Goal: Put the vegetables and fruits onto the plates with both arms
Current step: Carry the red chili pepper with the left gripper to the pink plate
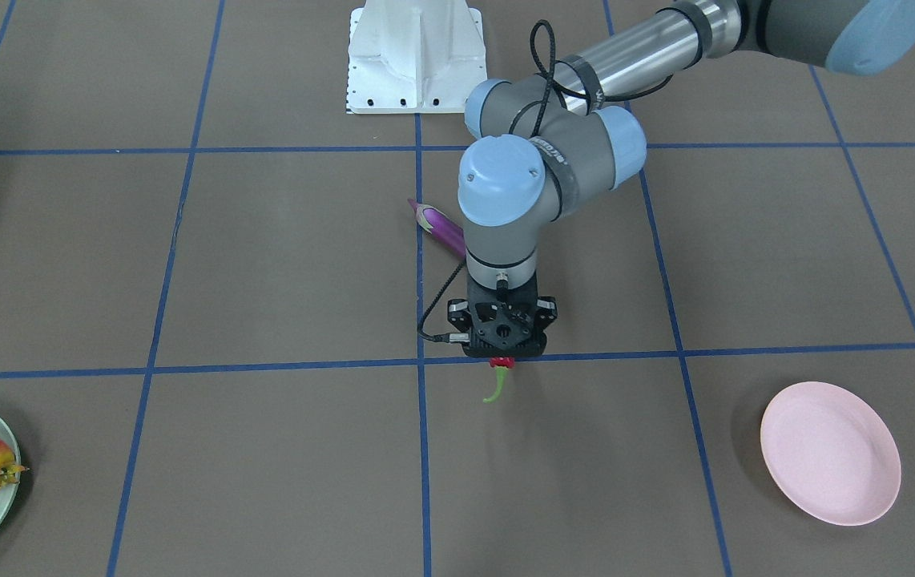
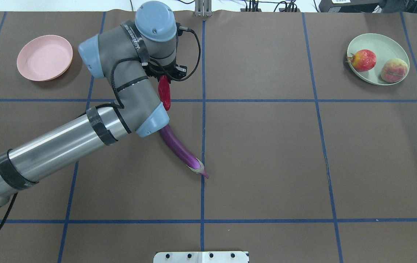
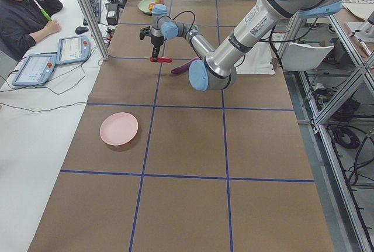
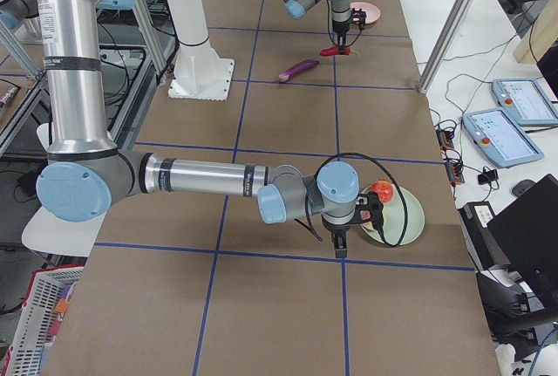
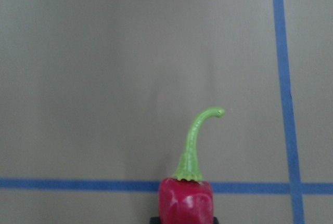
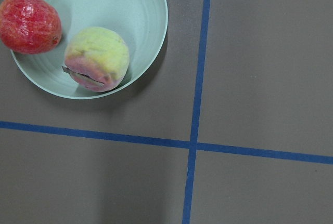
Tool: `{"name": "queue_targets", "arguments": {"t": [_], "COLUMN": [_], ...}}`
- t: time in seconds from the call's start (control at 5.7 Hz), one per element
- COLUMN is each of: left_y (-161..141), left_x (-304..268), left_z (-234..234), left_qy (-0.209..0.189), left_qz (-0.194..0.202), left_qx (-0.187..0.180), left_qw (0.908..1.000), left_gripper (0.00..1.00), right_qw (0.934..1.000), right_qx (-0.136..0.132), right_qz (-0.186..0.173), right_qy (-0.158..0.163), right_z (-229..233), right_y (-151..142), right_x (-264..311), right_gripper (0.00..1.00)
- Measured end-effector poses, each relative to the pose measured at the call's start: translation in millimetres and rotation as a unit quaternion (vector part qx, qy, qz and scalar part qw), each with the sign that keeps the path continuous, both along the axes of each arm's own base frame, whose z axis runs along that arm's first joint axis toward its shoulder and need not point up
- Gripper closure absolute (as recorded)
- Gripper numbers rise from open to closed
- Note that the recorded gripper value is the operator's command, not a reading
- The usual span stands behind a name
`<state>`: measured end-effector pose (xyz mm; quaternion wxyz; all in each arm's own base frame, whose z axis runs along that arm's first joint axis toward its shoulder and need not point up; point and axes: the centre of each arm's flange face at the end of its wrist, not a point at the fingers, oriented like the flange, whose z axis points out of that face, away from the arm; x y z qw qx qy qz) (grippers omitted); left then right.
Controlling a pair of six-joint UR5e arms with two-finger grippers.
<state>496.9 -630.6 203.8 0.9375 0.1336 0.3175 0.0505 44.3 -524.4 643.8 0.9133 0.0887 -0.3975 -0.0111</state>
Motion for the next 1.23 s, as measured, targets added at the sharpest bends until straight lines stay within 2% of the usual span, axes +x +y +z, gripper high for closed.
{"name": "queue_targets", "arguments": {"t": [0.18,0.35,0.53,0.7,0.88,1.05,1.23], "left_y": [-53,-98,-125,-133,-127,-118,-115], "left_x": [-52,-103,-151,-190,-212,-220,-222], "left_z": [38,81,126,183,241,281,297], "left_qy": [-0.057,-0.109,-0.144,-0.163,-0.17,-0.171,-0.171], "left_qz": [0.067,0.132,0.182,0.211,0.218,0.219,0.218], "left_qx": [0.056,0.091,0.111,0.125,0.133,0.134,0.134], "left_qw": [0.9946,0.981,0.9663,0.9555,0.9517,0.9512,0.9513], "left_gripper": [1.0,1.0,1.0,0.82,0.27,0.01,0.0], "right_qw": [1.0,1.0,1.0,1.0,1.0,1.0,1.0], "right_qx": [-0.001,-0.001,-0.001,-0.001,0.0,0.001,0.002], "right_qz": [0.0,0.0,-0.001,-0.001,-0.001,-0.001,-0.001], "right_qy": [-0.001,-0.001,-0.002,-0.002,-0.003,-0.004,-0.004], "right_z": [1,1,1,1,-1,-2,-3], "right_y": [1,1,1,1,0,0,0], "right_x": [0,0,0,0,-1,-1,-1], "right_gripper": [0.0,0.0,0.0,0.0,0.0,0.0,0.0]}}
